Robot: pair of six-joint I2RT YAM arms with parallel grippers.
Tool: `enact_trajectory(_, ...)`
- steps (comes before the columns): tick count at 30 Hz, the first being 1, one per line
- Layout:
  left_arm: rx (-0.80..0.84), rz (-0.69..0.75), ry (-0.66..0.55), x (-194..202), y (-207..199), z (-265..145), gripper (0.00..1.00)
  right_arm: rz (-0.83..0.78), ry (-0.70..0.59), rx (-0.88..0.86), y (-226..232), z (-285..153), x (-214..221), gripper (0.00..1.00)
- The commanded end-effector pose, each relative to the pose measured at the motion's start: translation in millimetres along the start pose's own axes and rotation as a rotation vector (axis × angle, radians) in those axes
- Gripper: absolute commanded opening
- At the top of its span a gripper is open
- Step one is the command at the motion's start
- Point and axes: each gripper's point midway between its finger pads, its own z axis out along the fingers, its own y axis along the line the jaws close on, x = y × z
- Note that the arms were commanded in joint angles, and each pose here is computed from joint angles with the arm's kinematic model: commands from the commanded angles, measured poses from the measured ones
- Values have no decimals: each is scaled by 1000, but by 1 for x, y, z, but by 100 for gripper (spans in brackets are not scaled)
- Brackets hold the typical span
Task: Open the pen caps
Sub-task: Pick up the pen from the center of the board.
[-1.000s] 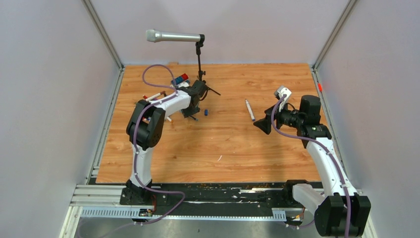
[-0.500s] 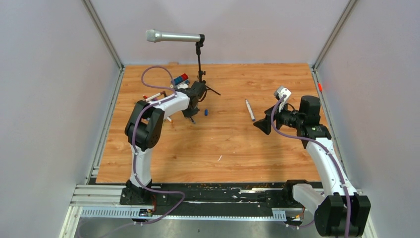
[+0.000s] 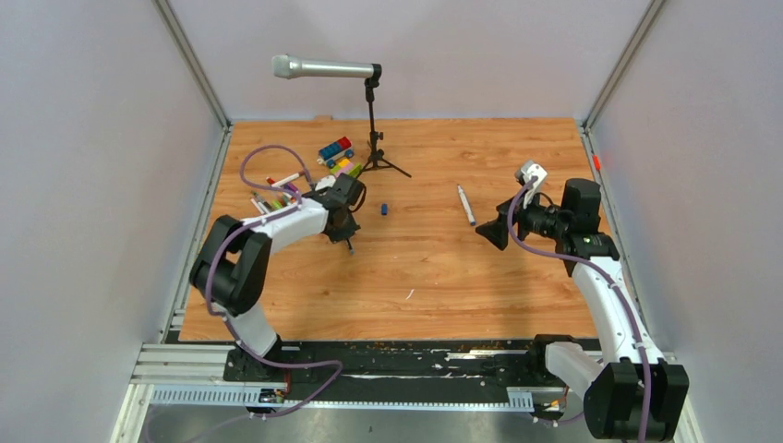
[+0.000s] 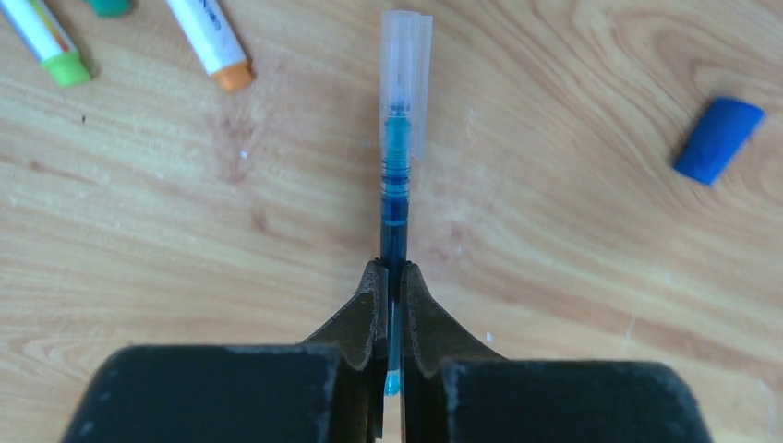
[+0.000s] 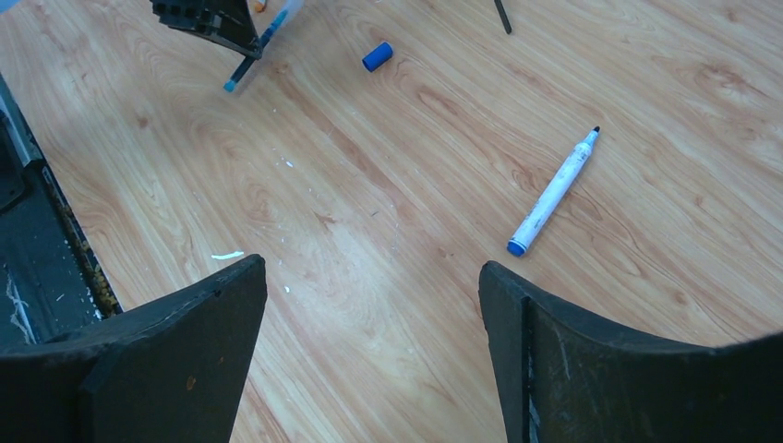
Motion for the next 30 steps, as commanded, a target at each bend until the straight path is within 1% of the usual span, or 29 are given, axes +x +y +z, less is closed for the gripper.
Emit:
enact_trajectory(1,244,-5,-60,-13,-23,-40,0,-47,-40,-73,12,0,-5,84)
enact_trajectory(6,600,-39,-95,-9,-53,-95,0,-52,-78,-204,36,-1,-3,83)
enact_trajectory(8,717,-43,-113,-8,-64,-117,0,-68,-104,-265,49,-4,-1,83)
enact_trajectory(10,841,-33,-148,-5,-76,-142,0,-81,-128,-358,65,-8,1,83)
enact_trajectory(12,979,-41,-191,-1,-86,-166,0,-60,-143,-449,79,-11,3,81)
enact_trajectory(16,1214,-112,-275,3,-91,-207,0,-38,-125,-502,91,-16,5,80)
enact_trajectory(19,1300,-142,-317,9,-90,-223,0,-26,-91,-502,95,-19,9,80)
enact_trajectory(24,1389,-107,-362,25,-105,-248,0,-2,-45,-525,102,-27,5,81)
enact_trajectory(30,1467,-99,-368,33,-117,-262,0,17,-43,-542,106,-30,2,82)
